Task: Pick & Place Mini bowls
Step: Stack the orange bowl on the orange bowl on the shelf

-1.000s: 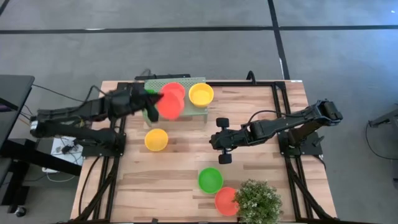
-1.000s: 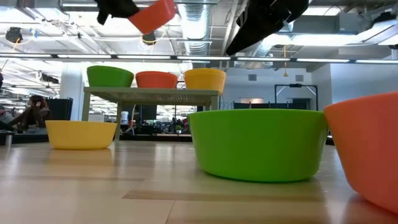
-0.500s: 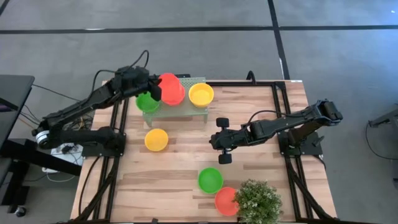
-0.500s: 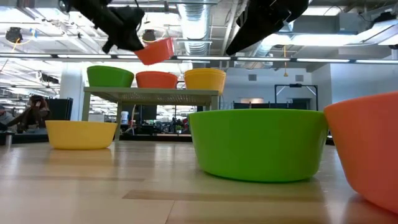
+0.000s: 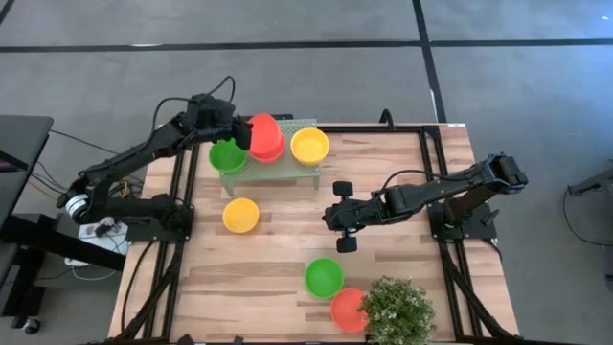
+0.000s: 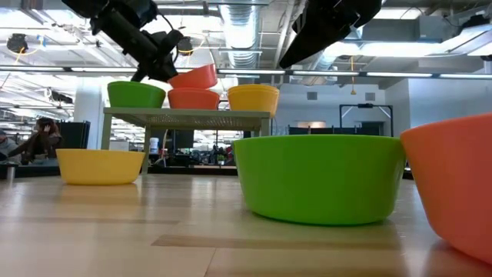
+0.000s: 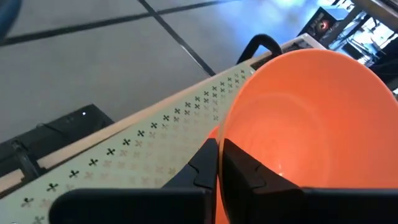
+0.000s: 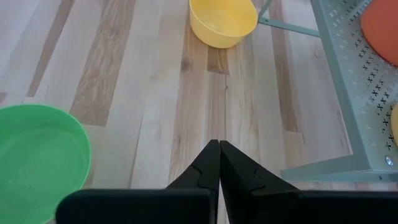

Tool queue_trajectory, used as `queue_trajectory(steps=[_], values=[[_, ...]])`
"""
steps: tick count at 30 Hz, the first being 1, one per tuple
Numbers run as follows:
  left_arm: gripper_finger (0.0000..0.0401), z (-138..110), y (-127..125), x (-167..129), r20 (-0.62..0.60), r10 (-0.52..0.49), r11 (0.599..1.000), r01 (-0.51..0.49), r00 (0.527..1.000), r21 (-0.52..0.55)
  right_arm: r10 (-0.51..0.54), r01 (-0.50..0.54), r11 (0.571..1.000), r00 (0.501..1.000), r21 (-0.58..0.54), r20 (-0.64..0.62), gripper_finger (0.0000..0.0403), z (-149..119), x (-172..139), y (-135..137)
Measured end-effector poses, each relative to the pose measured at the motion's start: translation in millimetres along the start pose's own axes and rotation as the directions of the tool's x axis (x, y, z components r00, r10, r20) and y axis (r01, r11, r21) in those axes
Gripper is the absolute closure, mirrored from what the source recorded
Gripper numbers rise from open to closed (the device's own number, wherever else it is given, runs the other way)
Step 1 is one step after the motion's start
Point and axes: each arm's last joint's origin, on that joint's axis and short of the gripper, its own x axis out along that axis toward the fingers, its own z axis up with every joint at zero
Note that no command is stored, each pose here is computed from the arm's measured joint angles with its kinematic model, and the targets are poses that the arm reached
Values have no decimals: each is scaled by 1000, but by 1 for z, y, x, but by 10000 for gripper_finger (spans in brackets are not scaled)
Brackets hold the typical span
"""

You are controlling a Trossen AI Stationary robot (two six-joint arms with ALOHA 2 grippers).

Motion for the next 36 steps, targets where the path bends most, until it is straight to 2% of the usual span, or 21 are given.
queue_trajectory(steps=[8, 25, 30, 36], values=[[382, -2, -1, -1, -26, -52, 998, 51, 998, -31, 0, 0, 1000, 1000, 0, 0, 400, 0, 0, 0], [326, -2, -1, -1, -21, -26, 999, 25, 999, -28, 0, 0, 1000, 1000, 0, 0, 400, 0, 0, 0], [312, -1, 1, -1, -7, 38, 999, -38, 999, 19, 0, 0, 1000, 1000, 0, 0, 400, 0, 0, 0], [314, -1, 0, -1, -7, 37, 996, -37, 999, 79, -5, 5, 1000, 1000, 5, -2, 400, 0, 1, -2]])
